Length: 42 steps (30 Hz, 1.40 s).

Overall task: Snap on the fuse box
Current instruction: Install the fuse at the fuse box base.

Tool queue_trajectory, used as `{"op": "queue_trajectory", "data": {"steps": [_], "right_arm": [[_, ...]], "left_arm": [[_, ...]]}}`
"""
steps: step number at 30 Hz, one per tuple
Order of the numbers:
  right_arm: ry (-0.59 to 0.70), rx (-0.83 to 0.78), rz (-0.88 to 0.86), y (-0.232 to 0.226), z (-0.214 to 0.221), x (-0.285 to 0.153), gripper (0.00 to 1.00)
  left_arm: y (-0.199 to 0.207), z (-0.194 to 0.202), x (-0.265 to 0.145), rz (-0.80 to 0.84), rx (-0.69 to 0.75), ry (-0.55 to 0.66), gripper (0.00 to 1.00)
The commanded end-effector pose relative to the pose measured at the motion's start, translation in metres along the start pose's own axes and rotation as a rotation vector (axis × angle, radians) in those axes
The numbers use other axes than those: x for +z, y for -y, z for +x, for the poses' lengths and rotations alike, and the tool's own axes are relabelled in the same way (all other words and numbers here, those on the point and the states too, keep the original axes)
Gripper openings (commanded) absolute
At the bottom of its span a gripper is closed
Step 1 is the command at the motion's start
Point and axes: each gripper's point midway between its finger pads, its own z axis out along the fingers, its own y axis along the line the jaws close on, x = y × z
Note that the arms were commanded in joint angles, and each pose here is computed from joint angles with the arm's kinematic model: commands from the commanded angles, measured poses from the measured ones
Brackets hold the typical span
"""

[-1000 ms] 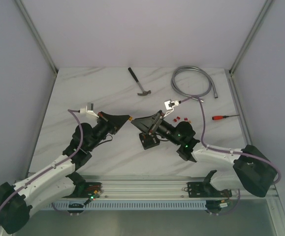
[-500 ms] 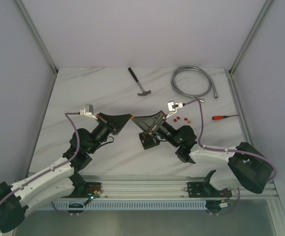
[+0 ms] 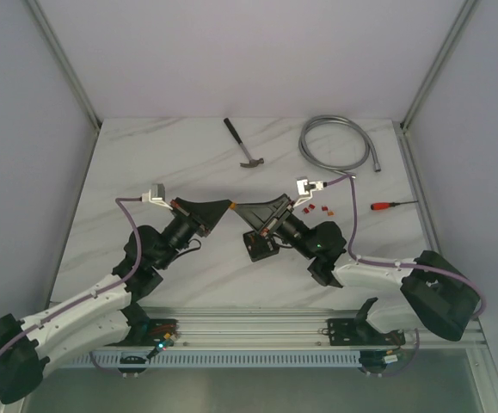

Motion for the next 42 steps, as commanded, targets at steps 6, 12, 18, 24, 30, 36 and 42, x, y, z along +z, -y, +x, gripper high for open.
{"op": "queue_trajectory", "data": {"steps": [6,12,18,24,30,36,42], "right_arm": [[0.065,-0.026,-0.071,-0.021,-0.016,0.001,0.24],[0.058,-0.024,-0.075,-0.021,-0.014,0.001,0.18],[0.062,-0.025,-0.086,-0.023,-0.015,0.000,0.13],[0.060,-0.039,-0.087,-0.024,-0.015,0.000,0.00],[0.013,-0.081,0.012,-0.006,-0.008,-0.002,0.00],[-0.068,-0.158,0.217,0.035,0.001,-0.015,0.00],[-0.230,-0.237,0.443,0.079,0.017,-0.039,0.00]], "left_arm": [[0.010,0.002,0.001,0.048,-0.033,-0.003,0.00],[0.011,0.004,0.001,0.051,-0.032,-0.009,0.00],[0.008,0.010,0.003,0.047,-0.037,-0.024,0.00],[0.002,0.012,0.004,0.027,-0.034,-0.028,0.00],[-0.017,0.002,0.001,-0.050,0.030,0.030,0.17],[-0.048,-0.023,-0.013,-0.183,0.179,0.144,0.36],[-0.081,-0.039,-0.026,-0.369,0.387,0.163,0.53]]}}
